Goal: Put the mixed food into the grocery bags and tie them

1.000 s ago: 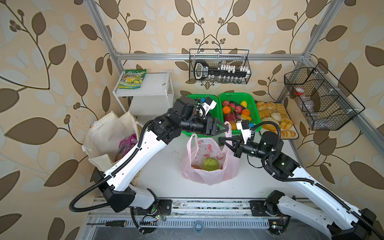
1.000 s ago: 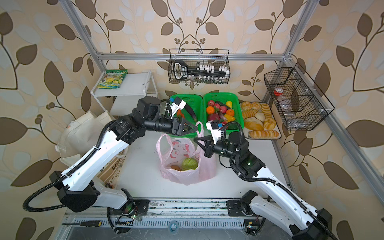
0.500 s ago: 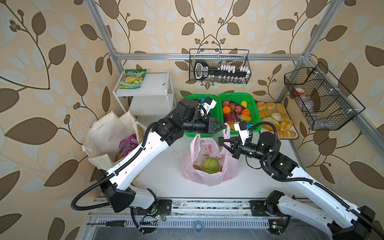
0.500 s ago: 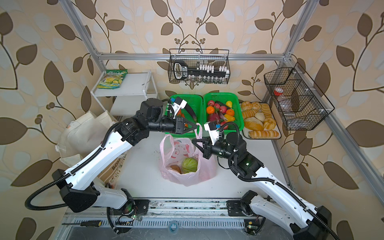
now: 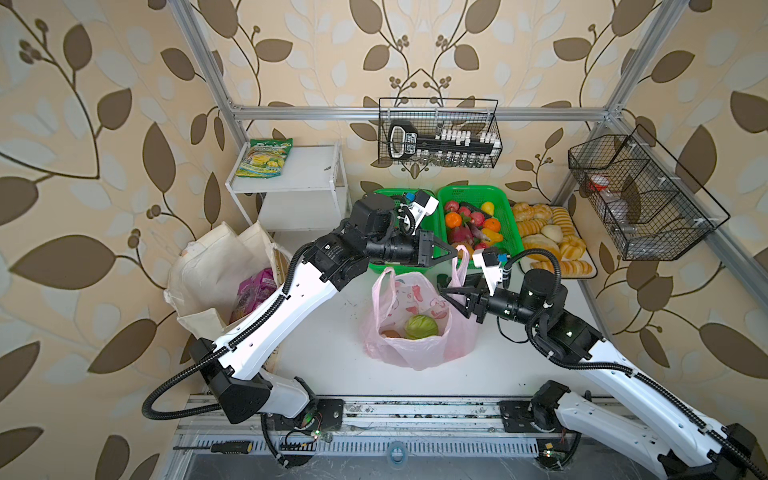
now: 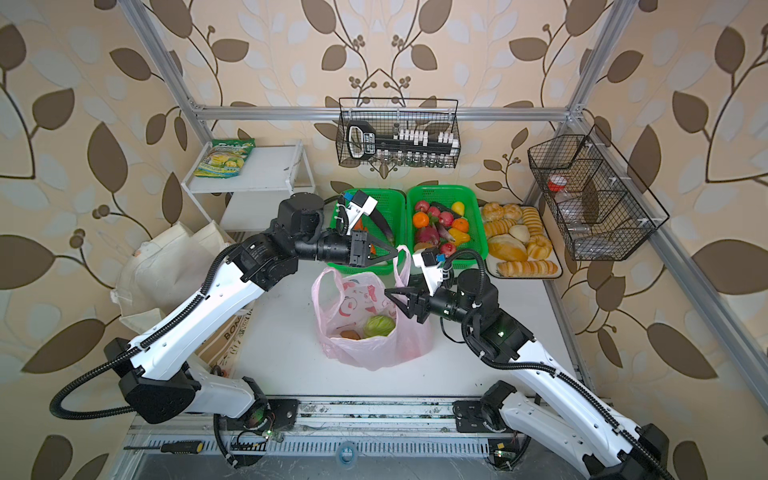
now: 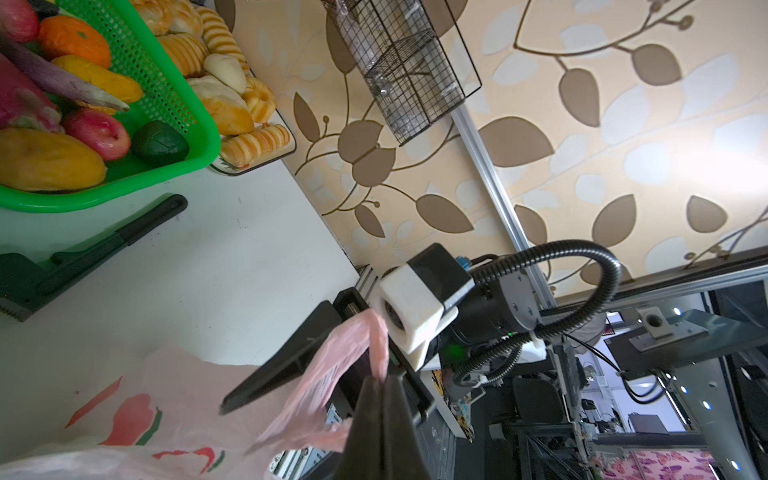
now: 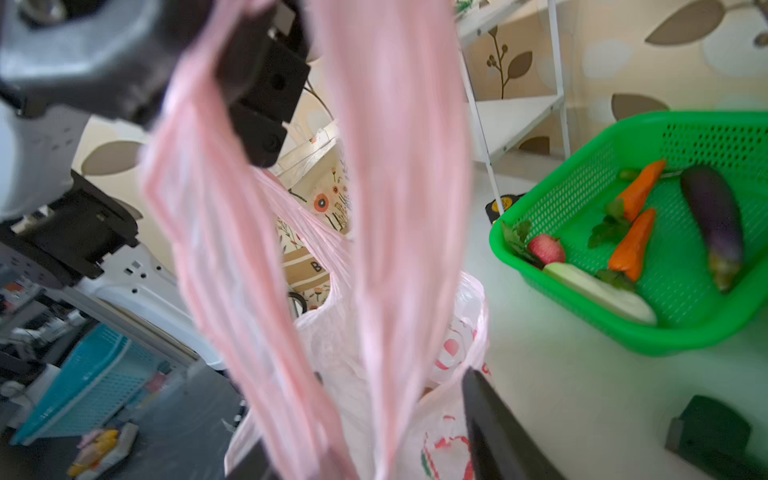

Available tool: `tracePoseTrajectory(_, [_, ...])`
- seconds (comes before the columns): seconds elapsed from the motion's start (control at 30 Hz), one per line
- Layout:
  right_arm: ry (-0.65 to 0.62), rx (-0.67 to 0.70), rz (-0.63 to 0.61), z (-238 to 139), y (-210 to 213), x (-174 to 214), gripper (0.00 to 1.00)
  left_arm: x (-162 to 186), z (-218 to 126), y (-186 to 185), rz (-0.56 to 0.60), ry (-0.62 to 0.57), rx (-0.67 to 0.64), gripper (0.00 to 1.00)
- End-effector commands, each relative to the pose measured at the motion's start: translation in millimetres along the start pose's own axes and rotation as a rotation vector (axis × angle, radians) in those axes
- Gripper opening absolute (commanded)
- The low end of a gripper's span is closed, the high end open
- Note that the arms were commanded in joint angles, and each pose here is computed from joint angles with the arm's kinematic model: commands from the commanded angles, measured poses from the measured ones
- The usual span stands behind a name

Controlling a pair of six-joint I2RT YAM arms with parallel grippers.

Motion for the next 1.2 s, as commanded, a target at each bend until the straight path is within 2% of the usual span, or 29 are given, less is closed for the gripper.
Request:
tracePoseTrajectory(0.0, [-0.109,-0.047,-0.148,-9.0,9.4,-16.2,0.62,4.0,-12.7,-37.7,0.032,0.049,0.117,0.00])
tracePoseTrajectory(0.17, [-0.198,-0.104,-0.221,-9.8,13.4,-32.2,0.68,7.8,-16.9,-45.2,0.036,0.080,0.142,0.00])
tracePoseTrajectory(0.33, [-0.211,-0.123,-0.256,-1.2,7.3,-36.0,0.72,8.7,-17.6,-47.4,0.039,0.090,0.151,0.00])
tracePoseTrajectory(0.63, [-0.213,-0.081,-0.344,-1.9,-4.1,-38.8,0.79,12.4,-21.7,-46.0,0.051,0.087,0.132,0.00])
tracePoseTrajectory(0.7, [-0.210,-0.143,-0.362,1.2,-0.3,-40.7,0.82,13.8,-22.2,-47.6,0.056,0.100,0.143,0.00])
tracePoseTrajectory(0.8, [-0.196,-0.278,-0.375,9.9,6.0,-41.2,0.82,15.0,-23.3,-48.0,0.061,0.104,0.143,0.00])
tracePoseTrajectory(0.87, [-0.177,-0.312,-0.370,14.8,4.6,-39.5,0.82,15.6,-23.8,-47.8,0.062,0.105,0.142,0.00])
tracePoseTrajectory(1.03, [-0.175,-0.374,-0.348,16.4,1.2,-41.2,0.77,18.4,-23.8,-43.6,0.060,0.115,0.123,0.00])
tracePoseTrajectory(1.17, [-0.161,-0.395,-0.331,9.7,0.5,-39.4,0.59,18.0,-24.6,-39.8,0.065,0.102,0.102,0.00])
Point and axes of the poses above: each gripper's point midway between its finger pads, its own z axis out along the fingers, its own y axis along the line the jaws close on, x = y × z, the point moved 6 cm from there along -z, back along the fingers, and after that the axes turned 12 degrees about -z, right-handed, at the moved point
